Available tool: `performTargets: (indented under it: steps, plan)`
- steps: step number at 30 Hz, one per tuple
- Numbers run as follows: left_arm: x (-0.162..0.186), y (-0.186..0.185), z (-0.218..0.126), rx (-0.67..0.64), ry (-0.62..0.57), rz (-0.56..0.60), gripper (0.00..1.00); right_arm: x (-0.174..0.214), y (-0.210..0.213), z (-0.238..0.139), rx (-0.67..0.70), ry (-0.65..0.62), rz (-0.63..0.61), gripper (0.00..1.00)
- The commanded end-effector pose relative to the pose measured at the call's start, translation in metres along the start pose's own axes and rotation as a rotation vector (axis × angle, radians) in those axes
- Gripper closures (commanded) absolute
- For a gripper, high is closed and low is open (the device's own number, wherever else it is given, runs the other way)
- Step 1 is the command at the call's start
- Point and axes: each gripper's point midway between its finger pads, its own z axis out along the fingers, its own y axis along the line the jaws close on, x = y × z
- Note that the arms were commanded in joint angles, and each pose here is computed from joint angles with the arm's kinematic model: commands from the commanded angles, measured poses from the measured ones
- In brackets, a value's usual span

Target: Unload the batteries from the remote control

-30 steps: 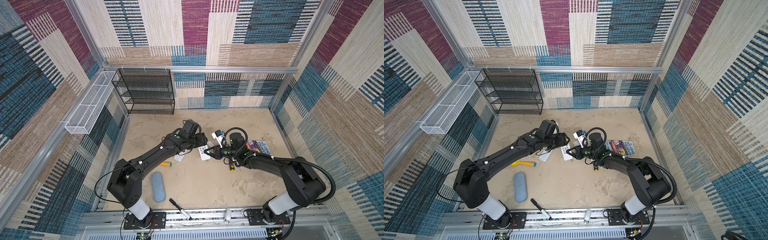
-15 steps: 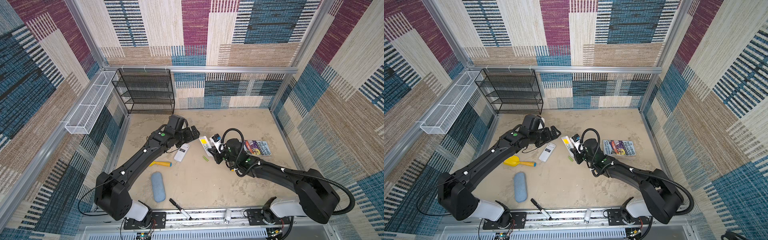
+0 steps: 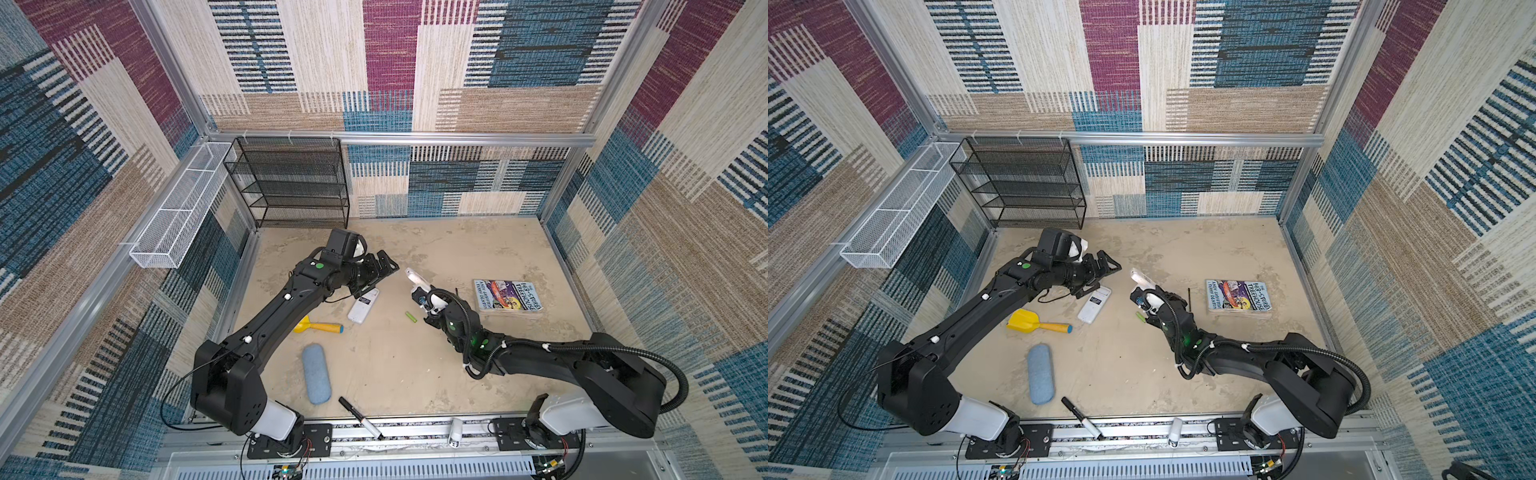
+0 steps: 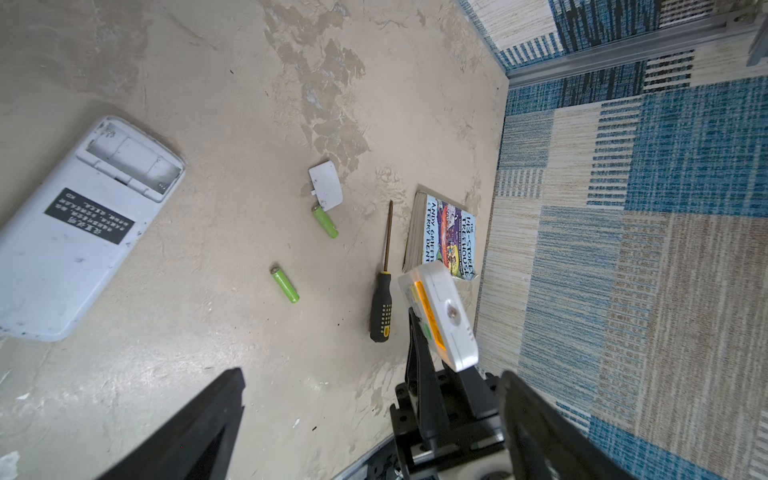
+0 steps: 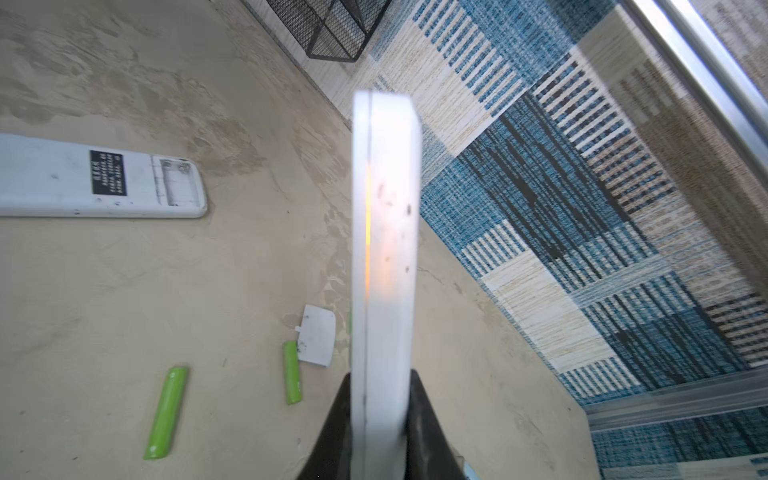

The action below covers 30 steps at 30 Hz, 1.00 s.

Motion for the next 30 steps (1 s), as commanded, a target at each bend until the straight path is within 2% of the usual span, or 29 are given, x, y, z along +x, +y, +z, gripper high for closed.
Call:
performTargets:
  steps: [1,8,17,30]
  plan:
    - [-0.001,-0.015,0.003,0.054,0.037,-0.005,0.04,-0.022,-0.025,-0.002,0.144,-0.066,-0.046,0.83]
    - [-0.005,-0.026,0.025,0.086,0.114,-0.017,0.12,-0.032,-0.019,-0.004,0.157,-0.095,-0.132,0.82]
    - [-0.001,-0.046,0.035,0.147,0.186,-0.023,0.3,-0.038,-0.015,-0.003,0.177,-0.094,-0.209,0.83]
    - [0.01,-0.041,0.039,0.15,0.228,-0.021,0.45,-0.045,-0.013,-0.007,0.255,-0.108,-0.334,0.84]
